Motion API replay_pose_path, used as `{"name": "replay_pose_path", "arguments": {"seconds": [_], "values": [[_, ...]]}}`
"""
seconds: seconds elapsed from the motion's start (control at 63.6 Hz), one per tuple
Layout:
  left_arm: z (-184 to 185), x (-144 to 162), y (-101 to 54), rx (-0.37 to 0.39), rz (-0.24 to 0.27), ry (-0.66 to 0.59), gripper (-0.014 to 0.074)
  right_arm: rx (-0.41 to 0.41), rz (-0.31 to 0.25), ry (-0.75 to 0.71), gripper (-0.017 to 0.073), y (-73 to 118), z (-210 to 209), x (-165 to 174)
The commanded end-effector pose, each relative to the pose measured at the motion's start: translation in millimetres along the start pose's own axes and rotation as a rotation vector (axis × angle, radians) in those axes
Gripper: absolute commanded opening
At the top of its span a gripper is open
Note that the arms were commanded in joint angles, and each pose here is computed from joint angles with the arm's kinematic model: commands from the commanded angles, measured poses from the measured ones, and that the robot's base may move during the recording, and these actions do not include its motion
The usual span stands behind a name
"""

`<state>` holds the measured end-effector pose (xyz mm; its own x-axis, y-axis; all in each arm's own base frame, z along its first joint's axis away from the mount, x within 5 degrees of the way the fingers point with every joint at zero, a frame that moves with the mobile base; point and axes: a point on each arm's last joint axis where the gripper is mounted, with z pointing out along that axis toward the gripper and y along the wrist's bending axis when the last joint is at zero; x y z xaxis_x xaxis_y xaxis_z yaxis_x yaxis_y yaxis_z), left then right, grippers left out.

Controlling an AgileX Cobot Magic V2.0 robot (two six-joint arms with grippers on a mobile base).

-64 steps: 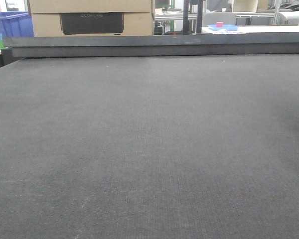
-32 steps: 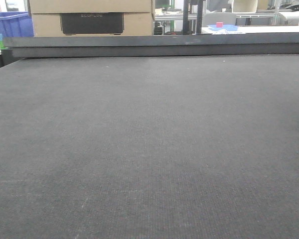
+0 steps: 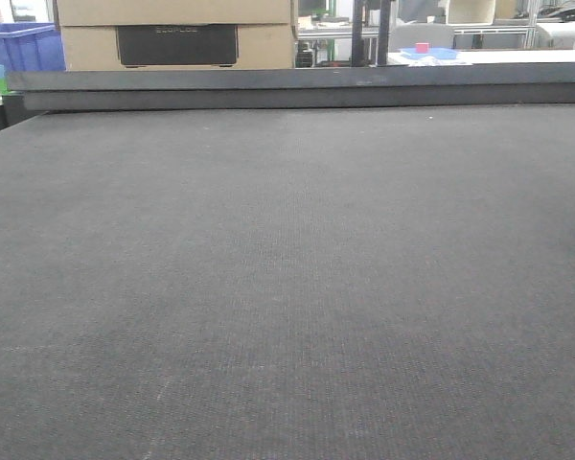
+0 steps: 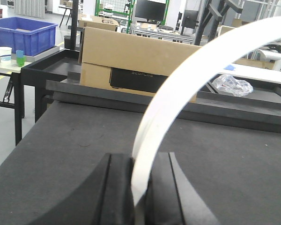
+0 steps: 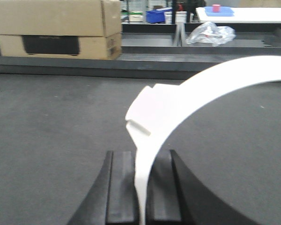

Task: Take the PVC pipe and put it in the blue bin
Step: 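Hold the clamp raised in both grippers while turning away from the table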

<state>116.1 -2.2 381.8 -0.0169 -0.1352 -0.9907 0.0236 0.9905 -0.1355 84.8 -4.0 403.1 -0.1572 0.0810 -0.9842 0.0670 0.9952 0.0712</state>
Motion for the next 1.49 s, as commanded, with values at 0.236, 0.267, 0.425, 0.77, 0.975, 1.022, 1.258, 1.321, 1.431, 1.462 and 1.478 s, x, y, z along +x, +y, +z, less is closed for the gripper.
{"name": "replay_pose_path", "arguments": {"seconds": [0.236, 0.267, 0.425, 0.77, 0.975, 1.022, 1.258, 1.321, 1.431, 1.462, 1.478], "values": [[-29.6, -6.7, -16.3, 0.17, 0.094, -0.07, -0.0111, -0.09, -0.076, -0.118, -0.0162, 9.0, -31.7, -3.0], [-32.8, -6.5, -16.7, 0.18, 0.1, -0.069, -0.0111, -0.092, -0.077, -0.119, -0.0162, 9.2, -33.7, -2.4], [-40.4, -8.9, -16.2, 0.185, 0.098, -0.098, -0.0111, -0.094, -0.079, -0.127, -0.0162, 9.5, -39.7, -0.7], [-40.5, -11.0, -16.1, 0.183, 0.096, -0.121, -0.0111, -0.106, -0.078, -0.067, -0.0162, 10.3, -39.0, 5.0], [-40.5, -11.0, -16.1, 0.183, 0.096, -0.121, -0.0111, -0.119, -0.075, -0.003, -0.0162, 11.2, -37.3, 12.4], [-40.5, -11.0, -16.1, 0.183, 0.096, -0.121, -0.0111, -0.119, -0.074, -0.008, -0.0162, 11.1, -37.3, 12.0], [-40.5, -11.0, -16.1, 0.183, 0.096, -0.121, -0.0111, -0.103, -0.069, -0.099, -0.0162, 10.0, -37.6, 3.6], [-40.5, -11.0, -16.1, 0.183, 0.096, -0.121, -0.0111, -0.094, -0.065, -0.158, -0.0162, 9.3, -38.2, -1.8], [-40.5, -11.0, -16.1, 0.183, 0.096, -0.121, -0.0111, -0.084, -0.061, -0.217, -0.0162, 8.5, -39.1, -7.1], [-40.5, -11.0, -16.1, 0.183, 0.096, -0.121, -0.0111, -0.082, -0.061, -0.226, -0.0162, 8.4, -39.6, -8.2], [-40.5, -11.0, -16.1, 0.183, 0.096, -0.121, -0.0111, -0.082, -0.061, -0.226, -0.0162, 8.4, -39.6, -8.2]]}}
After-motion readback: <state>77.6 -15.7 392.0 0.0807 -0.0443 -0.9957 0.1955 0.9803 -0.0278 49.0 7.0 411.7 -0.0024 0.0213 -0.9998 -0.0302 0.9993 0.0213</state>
